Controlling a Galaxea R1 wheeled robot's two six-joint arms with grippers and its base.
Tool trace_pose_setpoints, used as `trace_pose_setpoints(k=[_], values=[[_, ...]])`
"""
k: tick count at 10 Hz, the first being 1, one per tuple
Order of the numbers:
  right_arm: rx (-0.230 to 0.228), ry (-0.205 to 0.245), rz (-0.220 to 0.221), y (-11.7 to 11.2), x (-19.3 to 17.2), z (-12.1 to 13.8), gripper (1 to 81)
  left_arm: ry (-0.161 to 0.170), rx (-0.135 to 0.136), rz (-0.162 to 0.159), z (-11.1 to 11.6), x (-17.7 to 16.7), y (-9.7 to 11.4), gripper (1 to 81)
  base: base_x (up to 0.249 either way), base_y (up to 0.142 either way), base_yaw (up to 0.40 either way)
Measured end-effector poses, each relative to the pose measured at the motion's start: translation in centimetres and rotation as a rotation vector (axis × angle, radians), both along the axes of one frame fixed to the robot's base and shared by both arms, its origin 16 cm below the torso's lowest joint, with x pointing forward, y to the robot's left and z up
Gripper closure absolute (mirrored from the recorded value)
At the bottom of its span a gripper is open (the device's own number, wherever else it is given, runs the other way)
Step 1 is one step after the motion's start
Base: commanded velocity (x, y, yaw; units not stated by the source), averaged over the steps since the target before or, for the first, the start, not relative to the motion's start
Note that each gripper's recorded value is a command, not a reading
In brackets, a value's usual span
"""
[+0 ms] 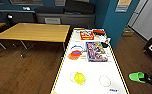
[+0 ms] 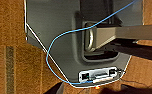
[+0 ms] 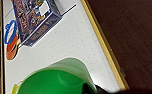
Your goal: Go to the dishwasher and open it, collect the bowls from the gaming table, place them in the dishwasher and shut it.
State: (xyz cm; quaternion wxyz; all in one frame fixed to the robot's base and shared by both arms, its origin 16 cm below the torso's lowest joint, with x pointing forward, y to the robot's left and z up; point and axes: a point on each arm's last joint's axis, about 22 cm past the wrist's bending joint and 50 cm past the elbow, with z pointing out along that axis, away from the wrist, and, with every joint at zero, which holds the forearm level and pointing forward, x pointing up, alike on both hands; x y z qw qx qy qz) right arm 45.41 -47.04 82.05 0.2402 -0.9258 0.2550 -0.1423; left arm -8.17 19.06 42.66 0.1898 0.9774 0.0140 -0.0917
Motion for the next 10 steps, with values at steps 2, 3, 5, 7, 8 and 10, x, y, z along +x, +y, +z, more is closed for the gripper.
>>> trace_pose_setpoints(k=[2,3,5,7,8,10], values=[[-0.042,0.092,0.048,-1.4,-5.9,-1.2,81.1,-0.008,-0.005,-0.001,-0.2,0.9,-0.4,1.0,0.000,0.000,0.000],[-0.028,0.164,0.128,0.3,-11.0,-2.6,81.1,-0.006,-0.004,-0.002,-0.2,0.9,-0.1,1.0,0.000,0.000,0.000],[-0.010,0.247,0.221,1.7,-18.3,-3.4,81.1,-0.006,-0.021,0.003,0.2,1.0,-0.2,1.0,0.000,0.000,0.000],[0.015,0.282,0.279,2.1,-24.3,-2.8,81.1,-0.006,-0.066,0.015,1.0,1.4,-1.0,1.0,0.000,0.000,0.000],[0.037,0.292,0.284,2.7,-26.6,-2.8,81.1,-0.011,-0.090,0.022,1.6,2.0,-1.2,1.0,0.000,0.000,0.000],[0.056,0.335,0.266,3.4,-31.6,-3.4,81.1,-0.028,-0.133,0.033,2.9,3.8,-0.5,1.0,0.000,0.000,0.000]])
